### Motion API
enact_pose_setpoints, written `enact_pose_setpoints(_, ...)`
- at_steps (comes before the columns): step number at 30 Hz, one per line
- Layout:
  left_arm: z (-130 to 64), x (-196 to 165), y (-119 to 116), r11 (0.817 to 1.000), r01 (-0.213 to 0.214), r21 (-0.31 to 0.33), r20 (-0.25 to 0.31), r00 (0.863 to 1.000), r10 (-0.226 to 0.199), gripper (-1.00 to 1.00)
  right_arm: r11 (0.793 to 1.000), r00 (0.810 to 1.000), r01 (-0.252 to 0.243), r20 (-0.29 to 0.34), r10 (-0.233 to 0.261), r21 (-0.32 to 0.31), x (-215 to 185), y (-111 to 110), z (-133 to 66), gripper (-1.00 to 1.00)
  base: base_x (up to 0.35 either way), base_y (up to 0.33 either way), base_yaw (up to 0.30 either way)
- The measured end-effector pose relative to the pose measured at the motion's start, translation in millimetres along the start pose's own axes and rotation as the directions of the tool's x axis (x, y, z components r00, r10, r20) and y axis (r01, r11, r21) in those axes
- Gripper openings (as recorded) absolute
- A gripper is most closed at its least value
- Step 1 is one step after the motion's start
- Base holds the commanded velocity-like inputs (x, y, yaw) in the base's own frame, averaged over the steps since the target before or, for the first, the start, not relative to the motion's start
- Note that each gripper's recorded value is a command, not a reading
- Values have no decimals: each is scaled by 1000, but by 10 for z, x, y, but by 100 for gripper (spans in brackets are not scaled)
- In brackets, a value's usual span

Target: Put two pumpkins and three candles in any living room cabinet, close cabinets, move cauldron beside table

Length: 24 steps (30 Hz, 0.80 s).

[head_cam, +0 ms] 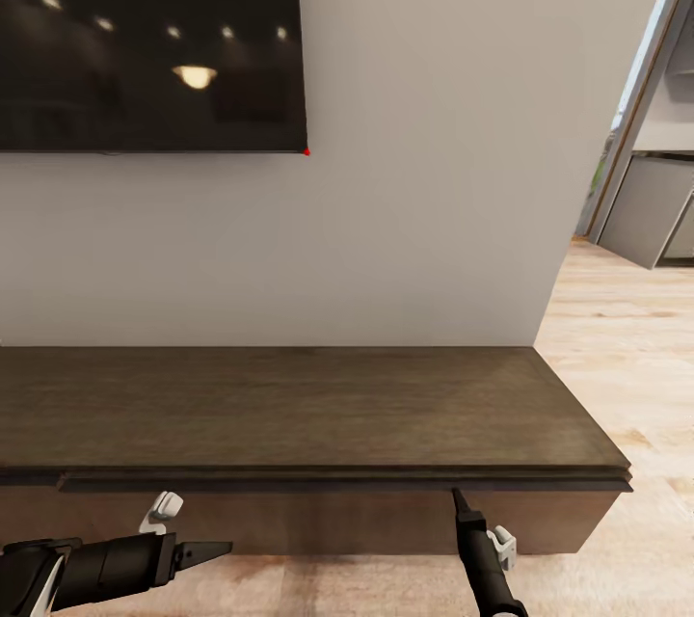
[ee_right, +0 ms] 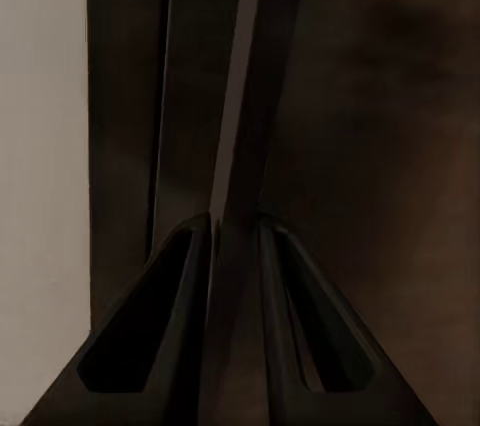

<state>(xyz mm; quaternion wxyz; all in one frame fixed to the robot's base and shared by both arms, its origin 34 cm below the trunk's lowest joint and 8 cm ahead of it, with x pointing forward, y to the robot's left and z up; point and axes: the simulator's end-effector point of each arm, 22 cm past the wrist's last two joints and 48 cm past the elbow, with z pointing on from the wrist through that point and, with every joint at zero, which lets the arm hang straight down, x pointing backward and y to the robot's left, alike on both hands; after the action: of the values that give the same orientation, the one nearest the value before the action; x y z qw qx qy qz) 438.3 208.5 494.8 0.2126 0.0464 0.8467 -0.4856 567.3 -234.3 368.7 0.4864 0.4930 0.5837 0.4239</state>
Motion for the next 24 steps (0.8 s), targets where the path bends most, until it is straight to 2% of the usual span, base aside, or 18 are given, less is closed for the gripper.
enact_pose_setpoints(7,3,0,-2,1000,0,1,0,1000,0,100,1000,1000,0,0,0,0,0,0,0,-100,-85,0,0)
enact_pose_setpoints(24,5,1,-2,1000,0,1,0,1000,0,100,1000,1000,-3,3,3,0,-1,0,-1,-100,-286,0,0)
